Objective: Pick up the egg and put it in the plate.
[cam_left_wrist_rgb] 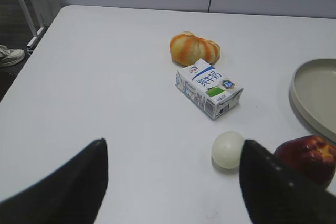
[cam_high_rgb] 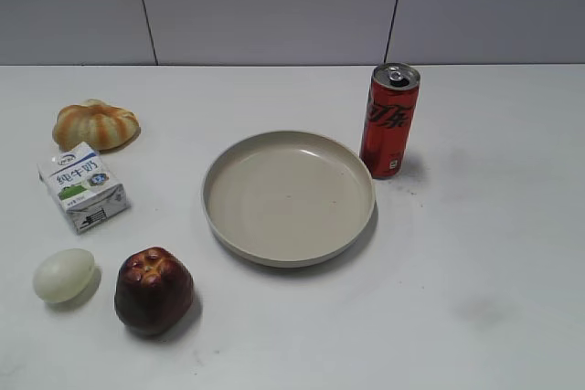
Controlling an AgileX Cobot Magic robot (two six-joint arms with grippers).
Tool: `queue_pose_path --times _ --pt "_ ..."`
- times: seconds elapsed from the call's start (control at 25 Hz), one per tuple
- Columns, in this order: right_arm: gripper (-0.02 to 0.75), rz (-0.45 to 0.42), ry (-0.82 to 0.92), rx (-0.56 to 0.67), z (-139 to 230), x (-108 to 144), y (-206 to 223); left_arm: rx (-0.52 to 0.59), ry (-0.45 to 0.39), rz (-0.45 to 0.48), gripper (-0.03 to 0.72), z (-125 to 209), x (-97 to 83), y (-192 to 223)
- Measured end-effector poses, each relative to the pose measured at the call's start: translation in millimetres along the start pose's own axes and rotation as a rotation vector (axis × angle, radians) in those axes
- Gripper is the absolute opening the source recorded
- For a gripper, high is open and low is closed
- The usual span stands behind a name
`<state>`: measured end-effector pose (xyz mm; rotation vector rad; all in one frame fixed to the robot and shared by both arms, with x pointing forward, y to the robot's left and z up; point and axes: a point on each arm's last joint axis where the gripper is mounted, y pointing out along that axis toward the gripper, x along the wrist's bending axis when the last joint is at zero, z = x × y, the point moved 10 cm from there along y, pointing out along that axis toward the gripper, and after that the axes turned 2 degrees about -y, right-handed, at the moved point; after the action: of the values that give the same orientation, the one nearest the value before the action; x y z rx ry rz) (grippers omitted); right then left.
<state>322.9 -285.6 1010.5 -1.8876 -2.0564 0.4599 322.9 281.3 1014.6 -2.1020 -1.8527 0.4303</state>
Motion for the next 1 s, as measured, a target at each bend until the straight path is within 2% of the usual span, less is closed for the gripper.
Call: queue_pose_path --times 0.6,1.0 --pt "0.482 0.000 0.000 0.000 0 0 0 -0.007 -0.015 0.020 0.571 -6 -3.6 2" --pt "0.482 0.000 0.000 0.000 0 0 0 0.168 0.045 0.136 0.568 -26 -18.1 54"
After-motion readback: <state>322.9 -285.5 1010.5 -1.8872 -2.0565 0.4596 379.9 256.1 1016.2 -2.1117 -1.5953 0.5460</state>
